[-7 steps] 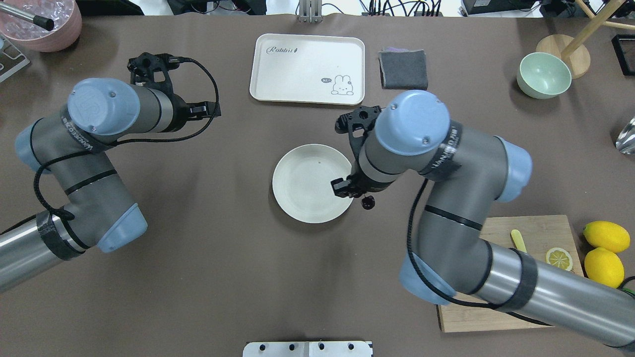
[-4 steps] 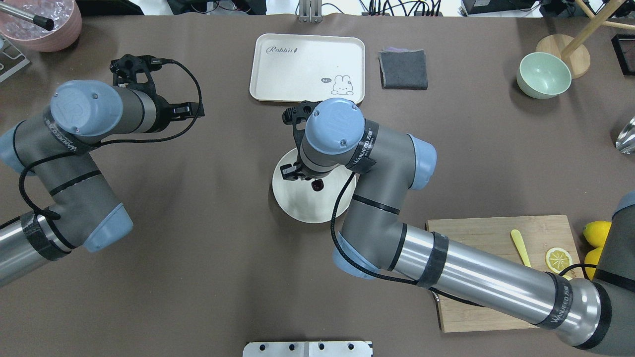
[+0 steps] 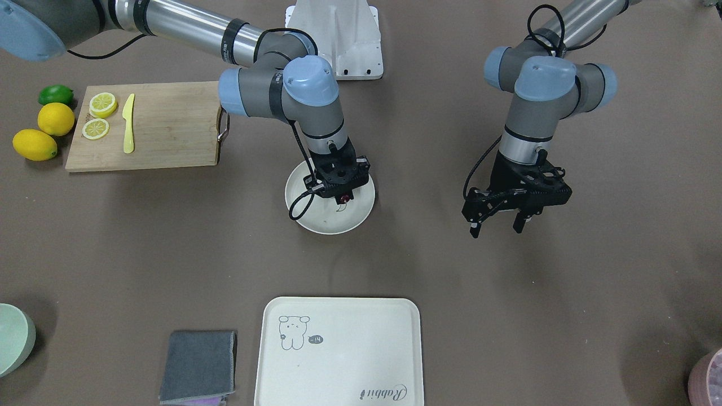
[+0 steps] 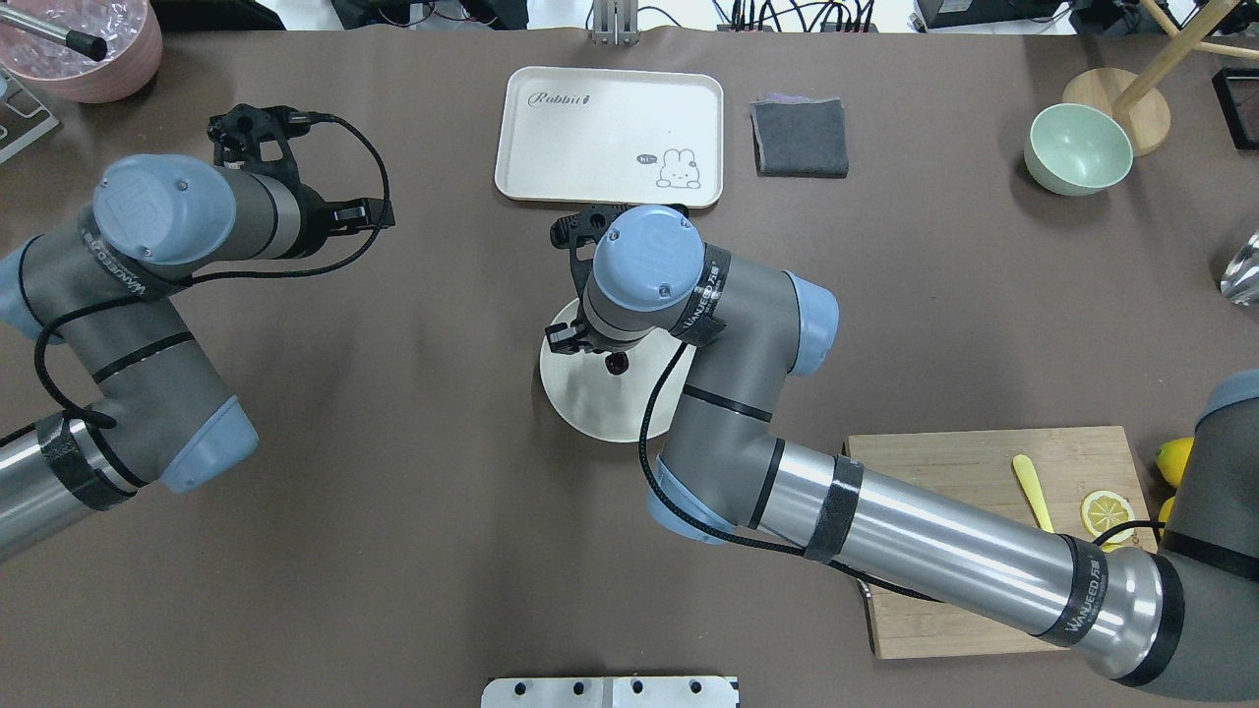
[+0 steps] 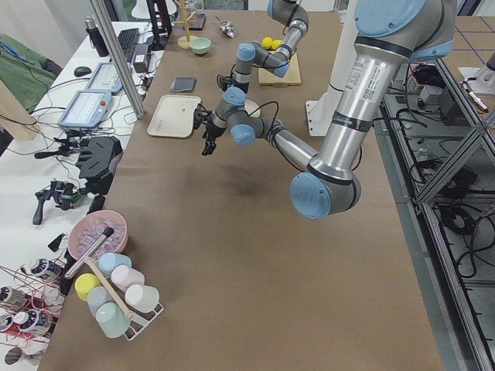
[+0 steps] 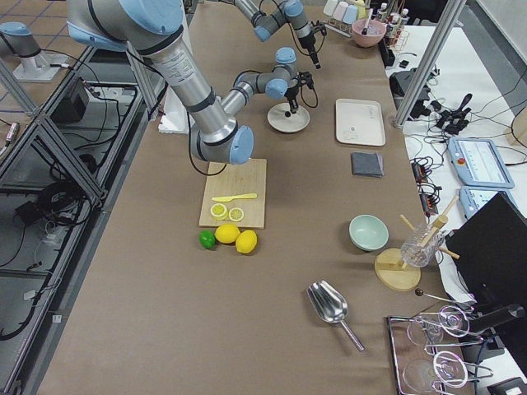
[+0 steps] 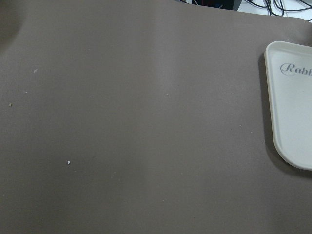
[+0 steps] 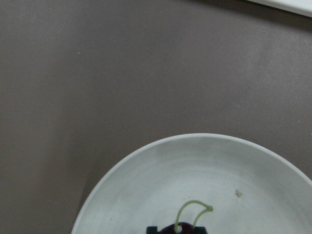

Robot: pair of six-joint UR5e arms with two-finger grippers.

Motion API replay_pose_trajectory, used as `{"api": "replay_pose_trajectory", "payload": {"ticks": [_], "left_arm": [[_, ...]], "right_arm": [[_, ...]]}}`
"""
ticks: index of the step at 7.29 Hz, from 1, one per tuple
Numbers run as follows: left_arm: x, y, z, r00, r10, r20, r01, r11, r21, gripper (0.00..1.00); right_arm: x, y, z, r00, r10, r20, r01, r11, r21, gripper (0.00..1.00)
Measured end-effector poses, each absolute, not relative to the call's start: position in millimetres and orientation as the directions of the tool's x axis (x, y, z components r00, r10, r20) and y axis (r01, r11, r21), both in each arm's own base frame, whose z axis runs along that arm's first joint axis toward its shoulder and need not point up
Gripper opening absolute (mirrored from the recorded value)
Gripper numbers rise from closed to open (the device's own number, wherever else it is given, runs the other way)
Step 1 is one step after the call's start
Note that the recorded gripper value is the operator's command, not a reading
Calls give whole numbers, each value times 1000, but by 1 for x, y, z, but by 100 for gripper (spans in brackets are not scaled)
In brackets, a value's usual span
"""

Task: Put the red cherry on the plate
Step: 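Lower the cherries onto the plate and open the right gripper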

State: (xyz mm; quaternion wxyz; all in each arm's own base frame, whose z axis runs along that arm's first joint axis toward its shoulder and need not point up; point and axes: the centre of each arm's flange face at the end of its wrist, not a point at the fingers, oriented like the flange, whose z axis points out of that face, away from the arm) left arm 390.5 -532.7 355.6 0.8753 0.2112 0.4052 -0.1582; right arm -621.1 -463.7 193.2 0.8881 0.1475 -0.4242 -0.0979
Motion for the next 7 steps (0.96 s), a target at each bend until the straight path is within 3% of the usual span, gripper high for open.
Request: {"api": "replay_pose_trajectory", "payload": {"ticks": [2,5,7], "left_arm": [[390,-533,357,622,-108,-775,449,861,241,98],[390,-532,364,630,-114,-768,446,863,237,98],[381,-538,369,634,-126,-763,451,862,232,98]], "right_arm": [[-611,-454,190,636,-294,713,63,941,332,100],[-602,-440,182,641,-294,709,73,943,325,100],[-539,-449,155,686,-258,680,97,959,266,100]]}}
